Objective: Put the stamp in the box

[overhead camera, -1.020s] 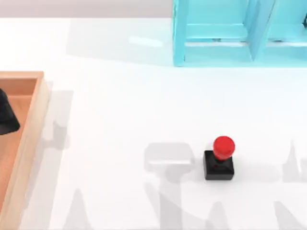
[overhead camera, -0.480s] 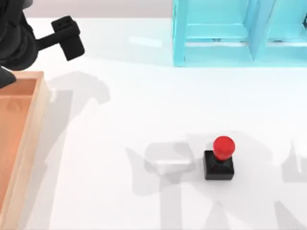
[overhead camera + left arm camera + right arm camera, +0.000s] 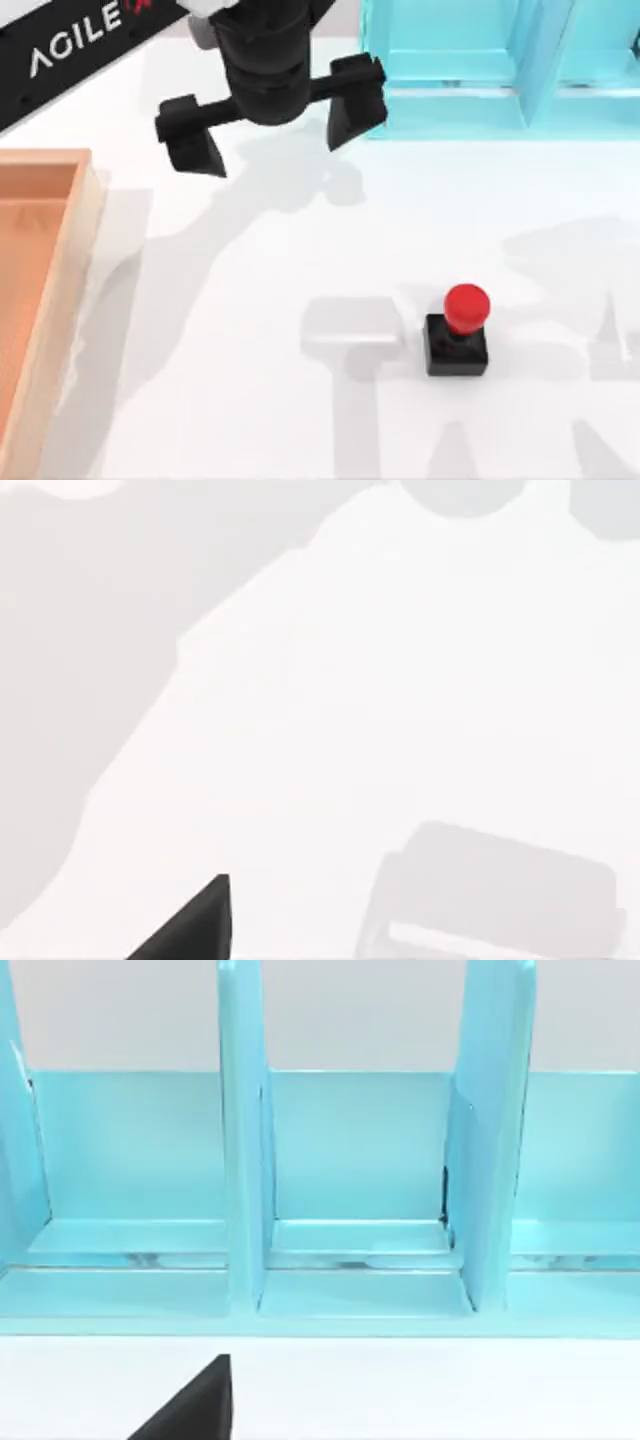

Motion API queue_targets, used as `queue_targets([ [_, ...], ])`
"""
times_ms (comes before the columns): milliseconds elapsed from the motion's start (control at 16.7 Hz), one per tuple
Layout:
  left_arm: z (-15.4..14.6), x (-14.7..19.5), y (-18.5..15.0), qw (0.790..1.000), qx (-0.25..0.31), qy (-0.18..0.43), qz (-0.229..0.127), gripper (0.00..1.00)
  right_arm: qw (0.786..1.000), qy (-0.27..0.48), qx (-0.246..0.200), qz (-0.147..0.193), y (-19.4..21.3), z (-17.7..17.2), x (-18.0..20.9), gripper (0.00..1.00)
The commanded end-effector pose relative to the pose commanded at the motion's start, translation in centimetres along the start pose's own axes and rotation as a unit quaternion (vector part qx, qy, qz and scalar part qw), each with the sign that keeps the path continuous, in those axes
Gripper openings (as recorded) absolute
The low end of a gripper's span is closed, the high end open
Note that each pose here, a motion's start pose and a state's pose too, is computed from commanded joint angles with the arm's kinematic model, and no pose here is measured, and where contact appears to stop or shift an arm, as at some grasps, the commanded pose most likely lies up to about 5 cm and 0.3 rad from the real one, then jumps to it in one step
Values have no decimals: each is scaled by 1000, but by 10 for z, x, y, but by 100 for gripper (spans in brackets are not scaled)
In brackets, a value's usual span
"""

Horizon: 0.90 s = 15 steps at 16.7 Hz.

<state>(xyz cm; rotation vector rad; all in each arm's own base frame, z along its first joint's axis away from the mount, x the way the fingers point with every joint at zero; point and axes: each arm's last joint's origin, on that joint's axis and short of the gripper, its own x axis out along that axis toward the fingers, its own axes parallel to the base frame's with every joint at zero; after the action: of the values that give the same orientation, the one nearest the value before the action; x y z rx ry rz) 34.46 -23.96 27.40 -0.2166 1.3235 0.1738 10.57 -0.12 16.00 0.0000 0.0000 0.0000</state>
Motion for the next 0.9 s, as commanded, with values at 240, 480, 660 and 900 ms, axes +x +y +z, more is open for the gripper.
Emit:
queue_targets([
  [240, -35, 10, -62, 998, 45, 34, 12, 100, 1000, 0, 0, 0, 0, 0, 0, 100],
  [480, -81, 10, -105, 994, 95, 56, 12, 100, 1000, 0, 0, 0, 0, 0, 0, 100],
  [660, -109, 8, -124, 990, 125, 65, 8, 100, 1000, 0, 0, 0, 0, 0, 0, 100],
  [900, -122, 6, -130, 988, 138, 69, 6, 100, 1000, 0, 0, 0, 0, 0, 0, 100],
])
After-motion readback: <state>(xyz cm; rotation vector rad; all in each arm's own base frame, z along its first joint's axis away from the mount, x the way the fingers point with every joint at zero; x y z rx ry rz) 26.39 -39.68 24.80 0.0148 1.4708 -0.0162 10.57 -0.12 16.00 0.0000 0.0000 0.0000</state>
